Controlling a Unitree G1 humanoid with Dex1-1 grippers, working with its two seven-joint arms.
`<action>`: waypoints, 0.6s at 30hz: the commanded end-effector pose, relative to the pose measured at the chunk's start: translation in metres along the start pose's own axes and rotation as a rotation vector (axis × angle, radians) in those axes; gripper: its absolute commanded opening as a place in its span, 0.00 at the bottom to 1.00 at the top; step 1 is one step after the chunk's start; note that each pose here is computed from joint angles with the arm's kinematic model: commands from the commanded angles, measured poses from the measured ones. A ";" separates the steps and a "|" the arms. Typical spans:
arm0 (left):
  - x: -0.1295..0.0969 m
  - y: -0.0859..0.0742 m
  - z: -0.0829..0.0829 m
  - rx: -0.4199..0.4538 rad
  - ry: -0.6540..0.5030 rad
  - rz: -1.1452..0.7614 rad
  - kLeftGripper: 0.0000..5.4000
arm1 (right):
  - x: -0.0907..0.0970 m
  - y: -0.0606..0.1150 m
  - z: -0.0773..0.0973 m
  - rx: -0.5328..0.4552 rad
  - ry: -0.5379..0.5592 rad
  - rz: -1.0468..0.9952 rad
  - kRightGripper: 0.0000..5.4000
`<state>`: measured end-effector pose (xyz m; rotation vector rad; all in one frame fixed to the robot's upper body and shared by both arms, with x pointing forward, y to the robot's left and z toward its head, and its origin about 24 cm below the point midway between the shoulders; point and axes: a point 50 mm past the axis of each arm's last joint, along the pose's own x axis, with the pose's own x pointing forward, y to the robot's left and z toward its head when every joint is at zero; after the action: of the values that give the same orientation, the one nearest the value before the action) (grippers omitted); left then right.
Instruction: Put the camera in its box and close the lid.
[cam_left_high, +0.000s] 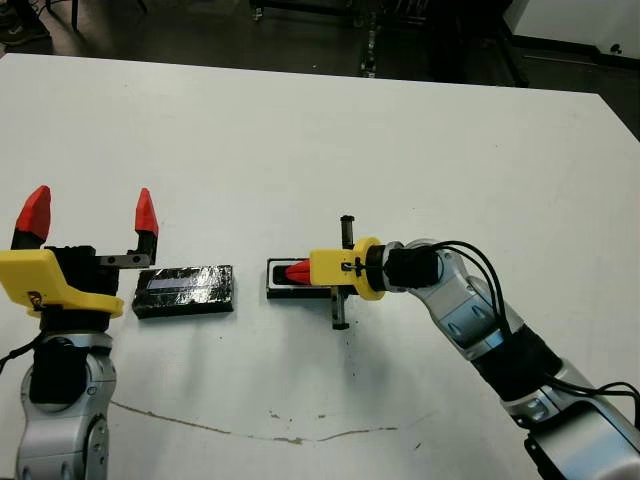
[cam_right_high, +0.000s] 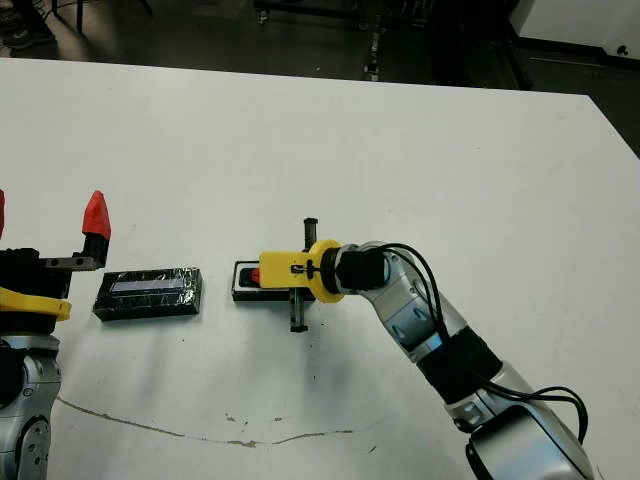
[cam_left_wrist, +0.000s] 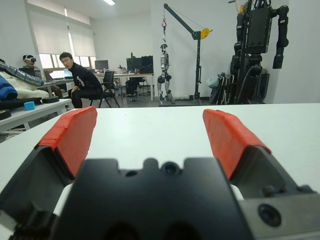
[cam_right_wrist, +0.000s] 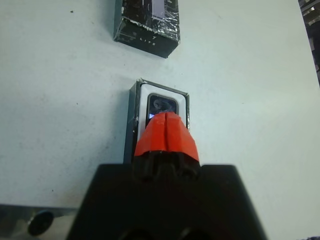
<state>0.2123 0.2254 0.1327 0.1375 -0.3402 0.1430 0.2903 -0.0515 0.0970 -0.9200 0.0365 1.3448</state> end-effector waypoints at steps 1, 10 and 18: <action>-0.002 0.001 -0.002 0.002 0.016 0.003 1.00 | 0.000 0.012 -0.015 0.039 0.048 0.037 0.00; -0.003 0.001 -0.002 0.005 0.015 0.002 1.00 | -0.013 -0.015 0.000 0.093 -0.001 -0.056 0.00; -0.002 0.002 -0.001 0.018 0.005 -0.004 1.00 | -0.060 -0.072 0.026 0.258 -0.239 -0.256 0.00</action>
<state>0.2119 0.2255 0.1327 0.1374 -0.3411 0.1433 0.3188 -0.0748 0.1748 -0.5719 -0.0806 1.1804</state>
